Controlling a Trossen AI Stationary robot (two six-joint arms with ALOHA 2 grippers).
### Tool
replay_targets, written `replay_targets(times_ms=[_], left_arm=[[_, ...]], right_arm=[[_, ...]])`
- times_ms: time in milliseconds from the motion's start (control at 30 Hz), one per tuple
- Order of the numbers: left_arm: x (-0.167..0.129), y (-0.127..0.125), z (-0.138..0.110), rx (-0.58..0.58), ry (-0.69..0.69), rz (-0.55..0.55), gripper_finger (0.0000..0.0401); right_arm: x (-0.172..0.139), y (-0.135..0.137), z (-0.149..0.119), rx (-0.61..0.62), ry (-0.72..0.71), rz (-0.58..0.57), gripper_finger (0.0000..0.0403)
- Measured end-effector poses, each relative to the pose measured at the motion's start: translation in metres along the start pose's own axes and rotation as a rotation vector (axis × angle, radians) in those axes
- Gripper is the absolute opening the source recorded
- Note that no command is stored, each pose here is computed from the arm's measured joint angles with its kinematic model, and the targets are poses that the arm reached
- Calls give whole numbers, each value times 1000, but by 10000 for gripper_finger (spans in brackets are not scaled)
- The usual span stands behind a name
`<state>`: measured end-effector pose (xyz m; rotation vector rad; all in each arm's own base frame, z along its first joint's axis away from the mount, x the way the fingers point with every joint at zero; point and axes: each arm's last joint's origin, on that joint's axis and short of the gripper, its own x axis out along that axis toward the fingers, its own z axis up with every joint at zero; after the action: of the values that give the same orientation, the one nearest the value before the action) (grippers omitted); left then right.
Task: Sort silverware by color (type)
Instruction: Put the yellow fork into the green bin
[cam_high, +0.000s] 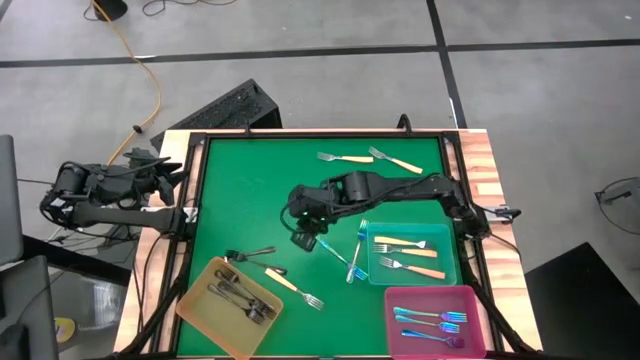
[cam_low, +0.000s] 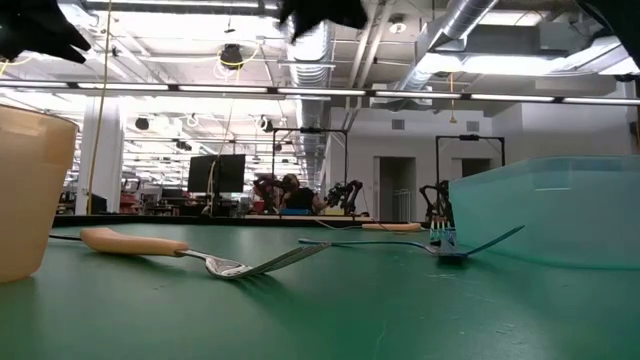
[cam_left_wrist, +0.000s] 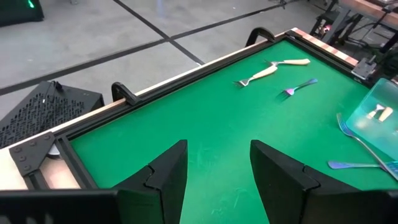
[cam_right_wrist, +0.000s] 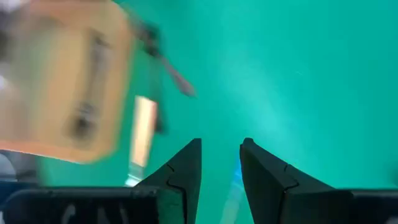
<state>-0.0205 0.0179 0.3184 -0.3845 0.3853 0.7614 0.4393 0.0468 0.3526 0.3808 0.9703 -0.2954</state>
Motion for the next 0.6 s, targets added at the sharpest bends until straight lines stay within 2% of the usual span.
replay_targets(times_ms=[100, 233, 333, 600], left_arm=[[0, 0, 0, -2, -5, 3, 158], [0, 0, 0, -12, -3, 3, 158], [0, 0, 0, -16, -2, 2, 158], [0, 0, 0, -40, -4, 5, 158]], right_arm=[[-1, -9, -12, -40, 100, -122, 130], [-5, -12, -25, -102, 223, -188, 130], [-8, -6, -35, -174, 271, -197, 130], [-15, 28, -61, -276, 279, -154, 130]])
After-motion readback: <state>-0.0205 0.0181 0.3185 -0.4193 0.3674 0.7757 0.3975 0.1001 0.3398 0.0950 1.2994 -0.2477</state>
